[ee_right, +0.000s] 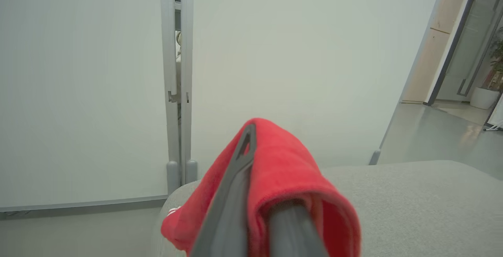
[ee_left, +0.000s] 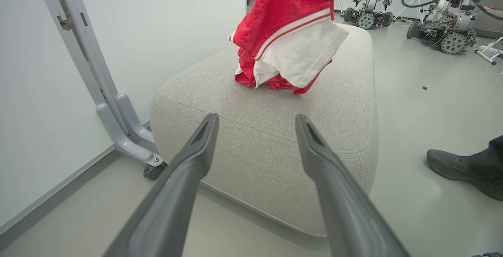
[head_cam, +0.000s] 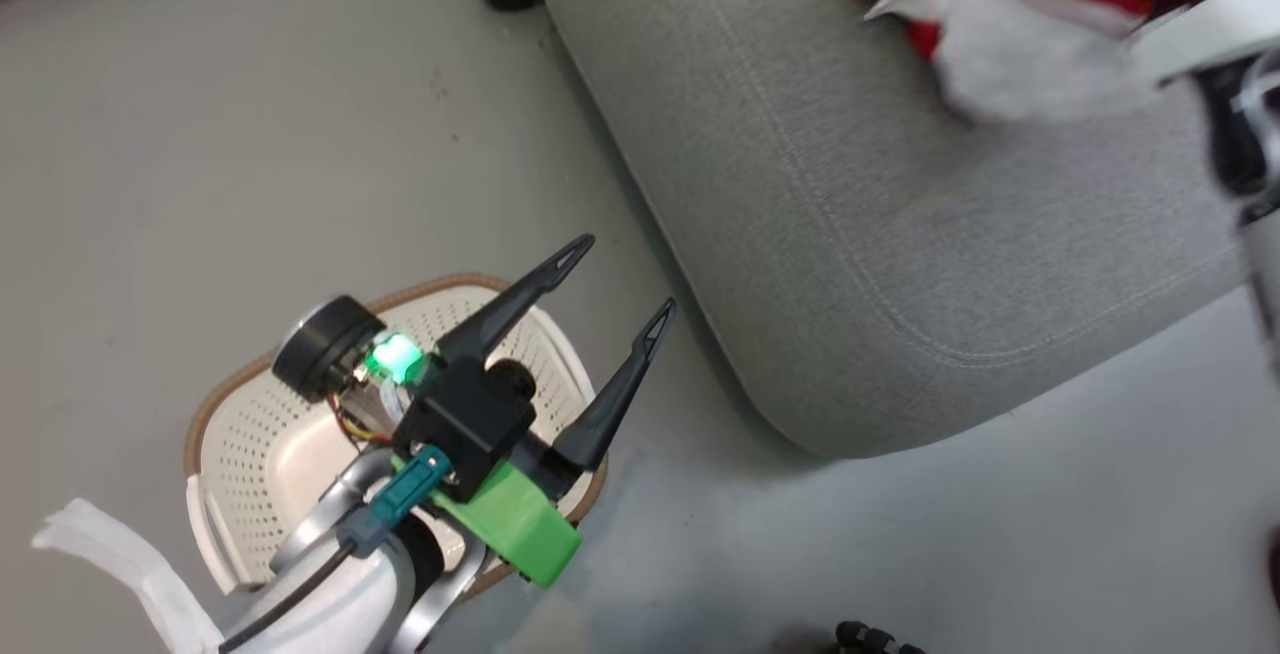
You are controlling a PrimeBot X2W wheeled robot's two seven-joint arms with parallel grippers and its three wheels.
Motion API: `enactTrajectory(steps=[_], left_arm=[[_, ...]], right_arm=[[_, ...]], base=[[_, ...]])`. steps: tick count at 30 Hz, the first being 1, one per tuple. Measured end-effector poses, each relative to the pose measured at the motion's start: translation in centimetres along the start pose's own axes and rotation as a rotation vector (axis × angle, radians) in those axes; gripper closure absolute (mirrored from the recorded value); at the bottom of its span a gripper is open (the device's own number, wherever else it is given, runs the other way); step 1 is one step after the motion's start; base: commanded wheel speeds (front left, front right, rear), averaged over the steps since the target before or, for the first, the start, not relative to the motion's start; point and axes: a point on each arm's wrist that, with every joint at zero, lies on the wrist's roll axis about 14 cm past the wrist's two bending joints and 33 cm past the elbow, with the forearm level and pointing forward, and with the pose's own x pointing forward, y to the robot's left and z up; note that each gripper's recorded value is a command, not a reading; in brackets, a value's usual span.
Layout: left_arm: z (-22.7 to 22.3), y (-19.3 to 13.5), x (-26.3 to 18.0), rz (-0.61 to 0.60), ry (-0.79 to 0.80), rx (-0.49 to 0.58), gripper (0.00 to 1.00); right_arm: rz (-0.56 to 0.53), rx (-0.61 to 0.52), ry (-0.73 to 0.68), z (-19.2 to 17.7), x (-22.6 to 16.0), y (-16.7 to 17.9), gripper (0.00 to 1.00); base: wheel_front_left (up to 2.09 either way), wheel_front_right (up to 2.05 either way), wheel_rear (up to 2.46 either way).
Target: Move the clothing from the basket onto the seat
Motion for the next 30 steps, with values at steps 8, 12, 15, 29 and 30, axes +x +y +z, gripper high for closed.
enactTrajectory(steps=[8,12,15,29,30], left_arm=[[-1.0,3.0,0.2,0.033,-0.029,-0.008,0.0],[-2.2,4.2,-0.2,0.06,-0.023,-0.029,0.0],[-3.5,4.8,-0.6,0.083,-0.004,-0.053,0.0],[-5.3,5.6,-1.3,0.118,0.029,-0.07,0.0],[-5.0,5.6,-1.3,0.121,0.022,-0.066,0.0]], right_arm=[[-0.048,-0.088,0.051,-2.8,4.2,-2.4,1.0],[-0.089,-0.071,0.199,-8.9,3.9,-2.9,1.0],[-0.11,-0.039,0.308,-13.6,3.0,-2.5,1.0],[-0.16,0.059,0.409,-18.7,-2.6,-1.3,0.0],[-0.163,0.06,0.408,-18.6,-3.2,-1.3,0.0]], base=[[0.0,0.0,0.0],[0.0,0.0,0.0],[0.0,0.0,0.0],[0.0,0.0,0.0],[0.0,0.0,0.0]])
